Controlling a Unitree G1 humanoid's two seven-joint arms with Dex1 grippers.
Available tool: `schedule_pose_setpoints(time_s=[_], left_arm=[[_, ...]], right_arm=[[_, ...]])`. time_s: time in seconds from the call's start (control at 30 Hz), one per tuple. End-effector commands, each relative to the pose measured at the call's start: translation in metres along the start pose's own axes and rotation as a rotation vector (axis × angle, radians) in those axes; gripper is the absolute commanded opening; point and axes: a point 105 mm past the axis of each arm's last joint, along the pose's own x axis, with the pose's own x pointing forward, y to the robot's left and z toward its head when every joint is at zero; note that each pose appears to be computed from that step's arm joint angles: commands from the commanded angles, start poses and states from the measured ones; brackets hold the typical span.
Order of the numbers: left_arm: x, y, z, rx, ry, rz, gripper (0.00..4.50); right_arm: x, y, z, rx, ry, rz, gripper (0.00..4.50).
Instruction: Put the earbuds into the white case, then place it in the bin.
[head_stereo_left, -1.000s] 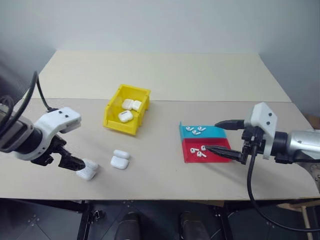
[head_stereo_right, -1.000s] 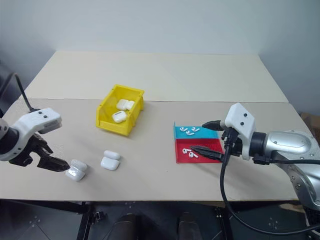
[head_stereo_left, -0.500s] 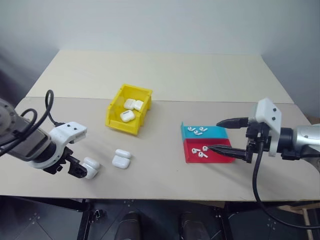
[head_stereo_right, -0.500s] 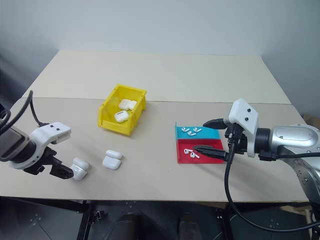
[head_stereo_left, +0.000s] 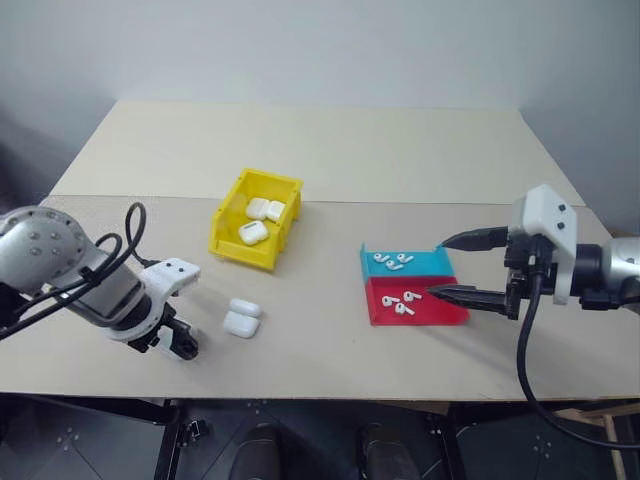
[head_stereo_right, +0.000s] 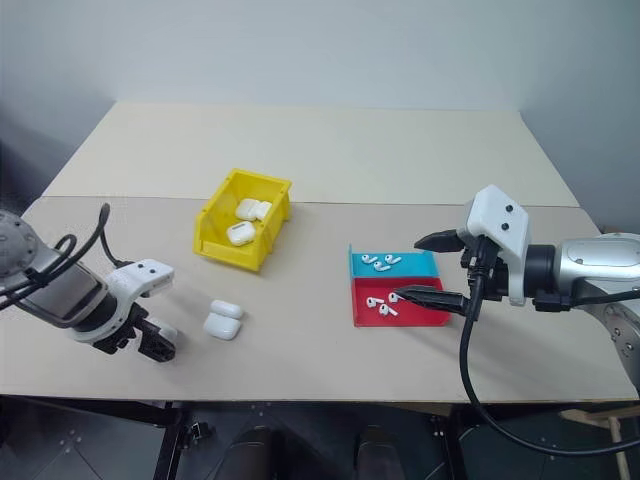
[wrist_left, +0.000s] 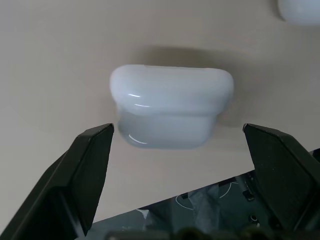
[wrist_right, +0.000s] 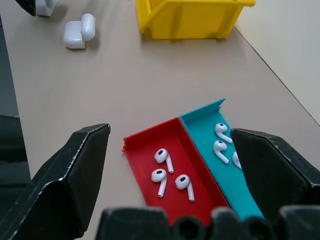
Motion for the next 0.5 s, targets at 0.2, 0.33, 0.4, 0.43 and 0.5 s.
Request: schedule_pose_setpoints(time_s=[0.2,0.33,0.4,0.43,0.5], left_arm=[[0.009,0.001,0.006,-0.034,-0.020,0.028,4.50],[0.011,0.004,0.011,-0.056,-0.032,0.044,4.50],[0.011,0.004,0.013,-0.057,-0.036,0.046,4.50],[0.010,0.004,0.014,-0.058,-0.040,0.047,4.50],[0.010,0.004,0.015,-0.056,-0.045,0.051,4.50]], right_arm=[[-0.007,-0.003,0.012,-0.044,-0.022,-0.025,4.49],[-0.006,-0.003,0.012,-0.044,-0.026,-0.025,4.49],[-0.006,-0.003,0.012,-0.043,-0.027,-0.026,4.49],[-0.006,-0.003,0.012,-0.043,-0.027,-0.026,4.49],[-0.007,-0.002,0.012,-0.043,-0.026,-0.025,4.49]])
